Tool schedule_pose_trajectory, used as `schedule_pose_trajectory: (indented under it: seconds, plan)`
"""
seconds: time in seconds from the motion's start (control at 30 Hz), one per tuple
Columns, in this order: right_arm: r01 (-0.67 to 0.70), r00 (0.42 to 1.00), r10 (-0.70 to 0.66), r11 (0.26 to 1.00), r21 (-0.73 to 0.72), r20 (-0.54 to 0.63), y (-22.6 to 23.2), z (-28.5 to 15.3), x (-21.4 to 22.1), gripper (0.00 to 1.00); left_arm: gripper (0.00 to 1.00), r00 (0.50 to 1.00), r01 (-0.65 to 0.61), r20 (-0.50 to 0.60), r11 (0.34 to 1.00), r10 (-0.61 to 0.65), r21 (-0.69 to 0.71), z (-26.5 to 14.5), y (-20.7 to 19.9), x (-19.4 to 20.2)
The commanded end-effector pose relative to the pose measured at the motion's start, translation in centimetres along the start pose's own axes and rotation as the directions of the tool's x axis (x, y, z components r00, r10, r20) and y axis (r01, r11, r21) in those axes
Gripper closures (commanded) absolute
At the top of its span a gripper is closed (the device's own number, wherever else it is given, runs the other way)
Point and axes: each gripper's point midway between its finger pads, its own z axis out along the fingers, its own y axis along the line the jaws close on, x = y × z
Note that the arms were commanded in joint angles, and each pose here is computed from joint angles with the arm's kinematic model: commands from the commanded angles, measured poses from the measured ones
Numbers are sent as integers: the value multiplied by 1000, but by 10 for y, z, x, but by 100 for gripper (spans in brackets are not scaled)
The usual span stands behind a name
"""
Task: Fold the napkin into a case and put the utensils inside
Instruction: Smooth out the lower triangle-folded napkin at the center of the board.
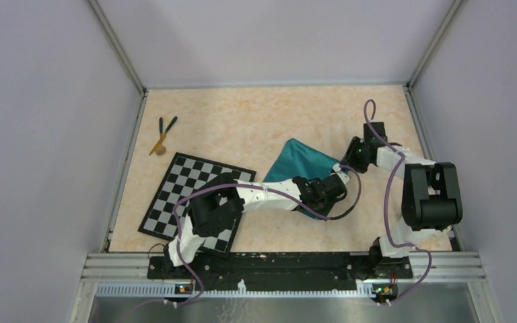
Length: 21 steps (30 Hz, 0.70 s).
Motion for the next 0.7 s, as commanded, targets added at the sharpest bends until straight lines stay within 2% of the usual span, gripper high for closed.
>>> schedule_pose_trajectory:
  seconds: [0.0,0.1,0.2,0.3,0.43,0.5,0.6,0.67]
  plan:
    - [63,998,-66,977,203,8,-19,1,-2,57,81,1000,-9,17,1000,8,30,1,-7,-1]
    - [85,996,-85,966,243,-12,-21,4,5,60,80,1000,-5,18,999,4,41,2,-8,1]
    - [115,993,-108,949,293,-37,-26,11,12,69,80,1000,-2,17,999,1,44,2,-9,0]
    - [117,993,-117,944,308,-17,-30,12,10,82,80,1000,1,18,999,-2,53,0,-11,0]
    - [180,983,-186,960,216,5,-13,21,1,100,76,1000,6,20,995,-8,99,-3,-19,-2]
    - [257,966,-260,956,144,4,1,28,-5,100,70,1000,14,6,984,-16,178,-7,-33,-2]
    - [348,937,-350,936,59,13,18,35,-15,100,51,999,38,4,954,-41,297,-23,-55,-13]
    - [408,913,-407,913,-25,17,31,40,-14,100,42,998,51,26,934,-65,354,-41,-61,-25]
